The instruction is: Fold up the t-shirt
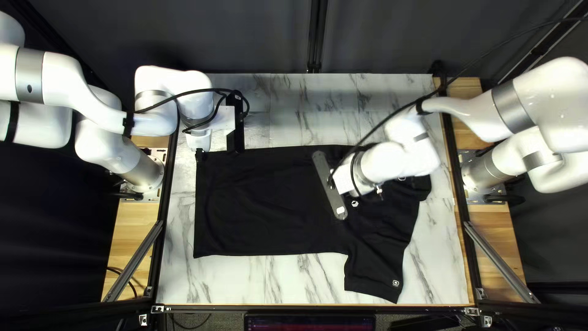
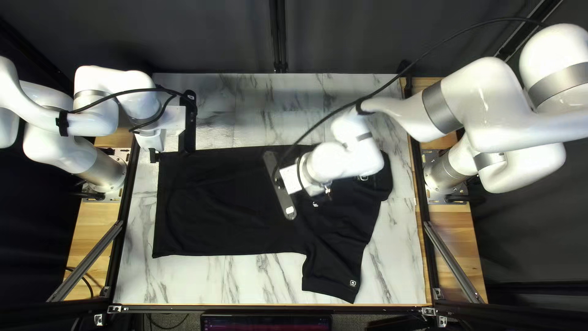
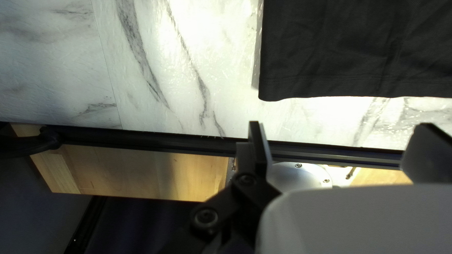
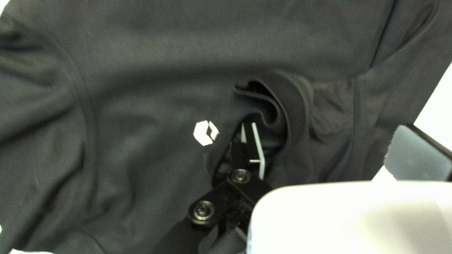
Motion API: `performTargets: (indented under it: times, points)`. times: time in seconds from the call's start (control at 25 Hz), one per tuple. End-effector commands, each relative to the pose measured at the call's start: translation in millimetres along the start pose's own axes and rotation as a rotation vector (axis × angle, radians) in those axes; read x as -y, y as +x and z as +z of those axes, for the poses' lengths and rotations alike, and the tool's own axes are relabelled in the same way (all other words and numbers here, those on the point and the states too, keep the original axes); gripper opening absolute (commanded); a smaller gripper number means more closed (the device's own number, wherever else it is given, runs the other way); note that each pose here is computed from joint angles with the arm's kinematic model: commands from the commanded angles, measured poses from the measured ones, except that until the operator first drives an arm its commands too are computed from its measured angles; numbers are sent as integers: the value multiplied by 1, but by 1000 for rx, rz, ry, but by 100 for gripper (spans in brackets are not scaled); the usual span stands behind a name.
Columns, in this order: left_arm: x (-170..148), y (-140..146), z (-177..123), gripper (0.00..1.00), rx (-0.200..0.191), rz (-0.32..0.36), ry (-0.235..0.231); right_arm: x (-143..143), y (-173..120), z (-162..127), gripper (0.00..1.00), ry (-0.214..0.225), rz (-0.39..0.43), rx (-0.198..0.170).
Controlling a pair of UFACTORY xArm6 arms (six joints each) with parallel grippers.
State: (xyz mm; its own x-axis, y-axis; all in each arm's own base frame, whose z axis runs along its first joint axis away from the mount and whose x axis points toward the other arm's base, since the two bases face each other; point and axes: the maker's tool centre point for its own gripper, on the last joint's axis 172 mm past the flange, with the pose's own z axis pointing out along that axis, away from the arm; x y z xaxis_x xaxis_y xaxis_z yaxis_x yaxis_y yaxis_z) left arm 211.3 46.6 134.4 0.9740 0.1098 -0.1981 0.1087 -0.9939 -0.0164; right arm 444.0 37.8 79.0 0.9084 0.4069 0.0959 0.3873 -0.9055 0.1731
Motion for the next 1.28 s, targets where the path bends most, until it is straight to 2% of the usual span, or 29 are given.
performTargets:
  times: [0.04,0.16,0.24,0.36,0.48,0.68,1.12,1.28]
  points:
    - [0,0,0,100,0,0,0,0,0,0,100,0,0,0]
    - [0,0,0,100,0,0,0,3,3,0,100,1,-5,1]
    - [0,0,0,100,0,0,0,13,22,0,100,7,-3,12]
    - [0,0,0,100,0,0,0,22,36,5,100,-13,43,84]
    - [0,0,0,100,0,0,0,23,33,13,100,-19,89,117]
    - [0,0,0,100,0,0,0,31,27,26,100,-20,146,151]
    - [0,0,0,100,0,0,0,22,-1,46,100,-10,179,196]
    - [0,0,0,100,0,0,0,16,-11,51,100,-18,189,226]
